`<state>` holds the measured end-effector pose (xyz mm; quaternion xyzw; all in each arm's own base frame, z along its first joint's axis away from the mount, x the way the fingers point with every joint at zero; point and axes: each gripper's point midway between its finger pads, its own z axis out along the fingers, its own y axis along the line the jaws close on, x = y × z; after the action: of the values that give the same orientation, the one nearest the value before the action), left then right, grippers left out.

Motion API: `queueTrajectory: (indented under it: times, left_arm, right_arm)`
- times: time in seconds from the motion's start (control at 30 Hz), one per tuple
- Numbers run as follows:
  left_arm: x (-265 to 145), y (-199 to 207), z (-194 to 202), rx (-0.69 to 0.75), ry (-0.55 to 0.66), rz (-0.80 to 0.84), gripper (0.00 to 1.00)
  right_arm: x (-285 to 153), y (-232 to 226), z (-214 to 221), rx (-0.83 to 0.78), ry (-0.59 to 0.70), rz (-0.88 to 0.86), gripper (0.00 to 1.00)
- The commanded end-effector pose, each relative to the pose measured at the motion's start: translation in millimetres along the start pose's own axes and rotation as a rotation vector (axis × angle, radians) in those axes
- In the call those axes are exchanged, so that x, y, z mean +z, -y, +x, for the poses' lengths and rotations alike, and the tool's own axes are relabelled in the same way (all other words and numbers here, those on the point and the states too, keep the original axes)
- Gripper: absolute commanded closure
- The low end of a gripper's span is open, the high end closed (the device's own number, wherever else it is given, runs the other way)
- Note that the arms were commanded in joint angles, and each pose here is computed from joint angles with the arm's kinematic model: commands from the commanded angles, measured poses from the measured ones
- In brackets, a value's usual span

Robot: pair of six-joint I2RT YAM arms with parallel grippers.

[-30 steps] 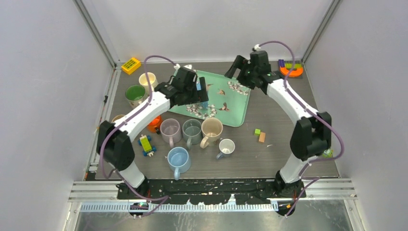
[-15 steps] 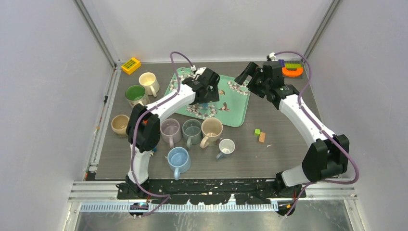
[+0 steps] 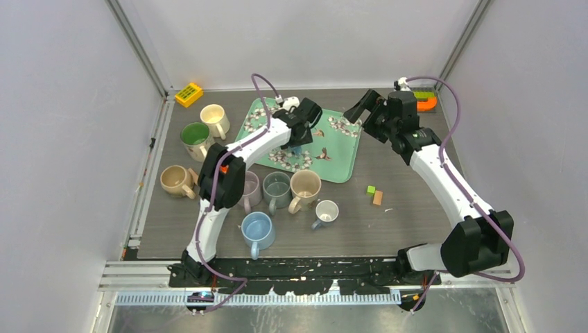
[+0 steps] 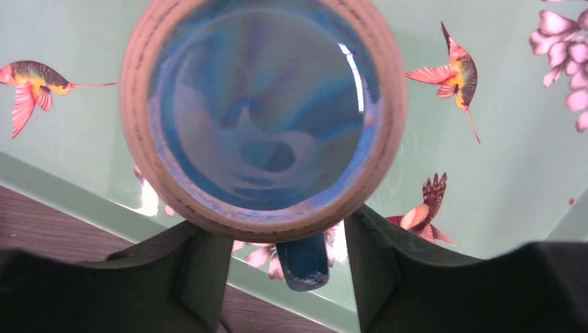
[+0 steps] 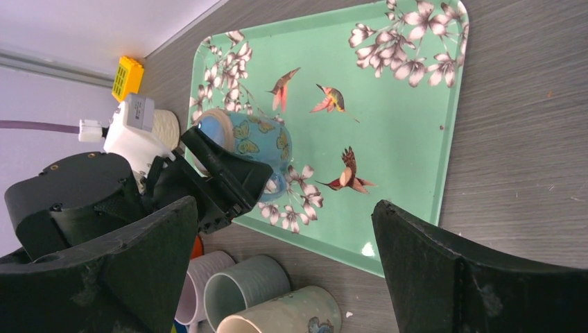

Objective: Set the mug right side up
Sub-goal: Turn over the cup on the tray.

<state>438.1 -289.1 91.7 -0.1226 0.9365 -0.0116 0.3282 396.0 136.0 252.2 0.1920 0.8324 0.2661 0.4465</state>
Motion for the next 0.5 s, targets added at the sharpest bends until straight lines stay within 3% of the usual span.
queueTrajectory:
  times: [0.0, 0.27, 0.4, 0.47]
  left_arm:
    - [1, -3, -23, -0.064, 0.058, -0.019, 0.45]
    - [8, -5, -26, -0.042, 0.057, -0.018, 0.73]
    - [10, -7, -28, -0.014, 0.060, -0.014, 0.76]
    - [11, -8, -28, 0.011, 0.055, -0.007, 0.73]
  right_arm:
    - [-9, -7, -6, 0.012, 0.028, -0.034, 0.00]
    - [-4, -7, -1, 0.024, 0.011, -0.043, 0.00]
    - [0, -8, 3, 0.038, -0.006, -0.053, 0.00]
    - [2, -7, 4, 0.042, -0.011, -0.055, 0.00]
